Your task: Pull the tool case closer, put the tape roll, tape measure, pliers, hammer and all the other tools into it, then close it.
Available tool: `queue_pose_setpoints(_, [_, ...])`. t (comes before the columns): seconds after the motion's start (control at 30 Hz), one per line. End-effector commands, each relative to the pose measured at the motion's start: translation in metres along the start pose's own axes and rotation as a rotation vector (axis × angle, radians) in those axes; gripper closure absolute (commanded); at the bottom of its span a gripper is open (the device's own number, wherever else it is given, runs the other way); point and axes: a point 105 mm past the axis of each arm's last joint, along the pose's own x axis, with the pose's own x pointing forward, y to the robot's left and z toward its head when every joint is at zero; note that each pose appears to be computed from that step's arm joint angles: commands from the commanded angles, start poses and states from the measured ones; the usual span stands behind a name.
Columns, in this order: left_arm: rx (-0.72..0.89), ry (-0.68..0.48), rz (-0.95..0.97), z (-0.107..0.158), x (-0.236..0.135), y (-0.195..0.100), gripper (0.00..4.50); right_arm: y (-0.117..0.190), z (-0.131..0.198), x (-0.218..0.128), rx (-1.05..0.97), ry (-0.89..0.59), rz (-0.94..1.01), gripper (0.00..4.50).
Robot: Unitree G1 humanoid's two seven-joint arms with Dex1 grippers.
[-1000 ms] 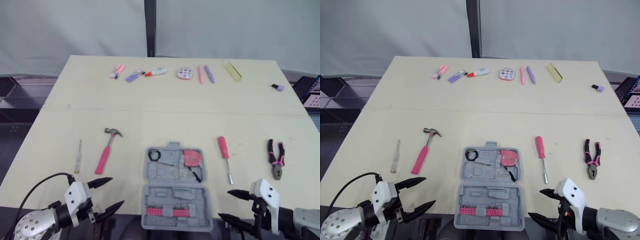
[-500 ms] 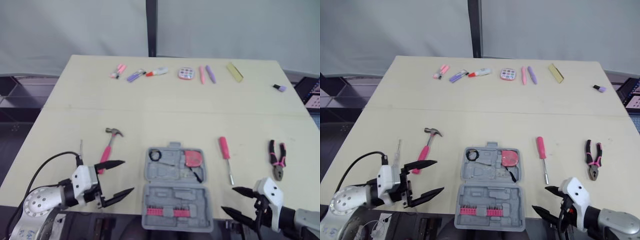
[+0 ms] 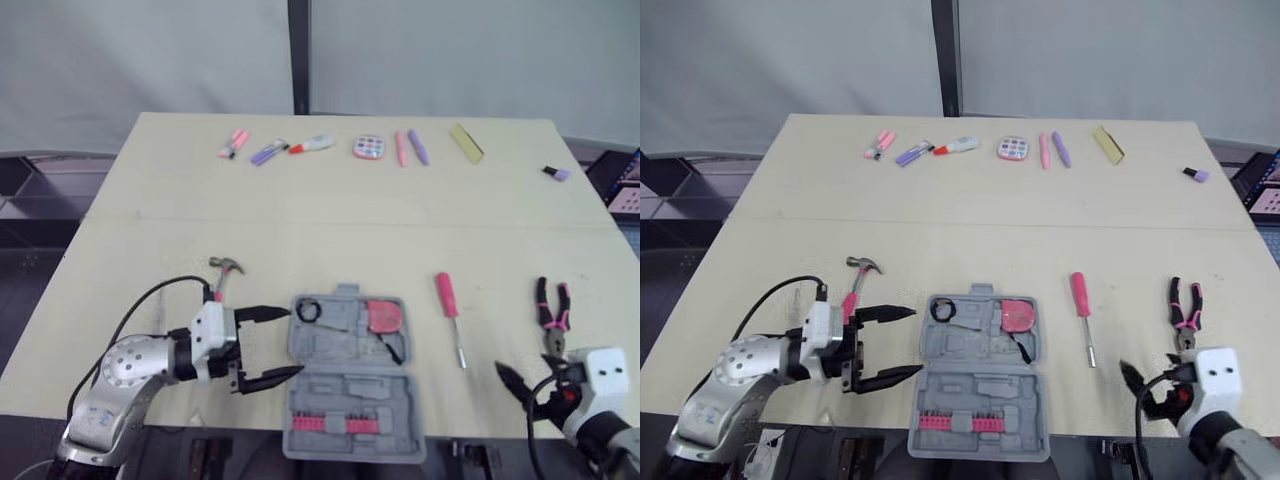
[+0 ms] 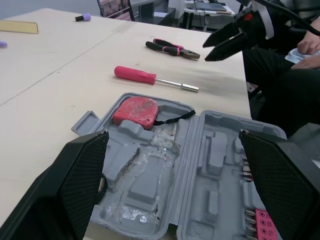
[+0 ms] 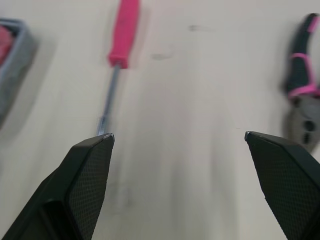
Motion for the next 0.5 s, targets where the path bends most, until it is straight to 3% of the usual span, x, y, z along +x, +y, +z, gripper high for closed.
queue_pose_setpoints(0.03, [0.016, -0.017, -0.016, 0.004, 0.006, -0.002, 0.0, -0.029, 0.005, 0.002, 0.002, -0.008, -0.163, 0.06])
queue_pose_setpoints(0.27, [0.026, -0.012, -0.014, 0.003, 0.01, -0.002, 0.0, -0.054, 0.009, 0.03, 0.033, 0.023, -0.272, 0.06])
queue_pose_setpoints(0.5, [0.042, -0.011, 0.003, 0.005, 0.012, -0.003, 0.0, -0.059, 0.012, 0.054, 0.109, 0.057, -0.288, 0.06])
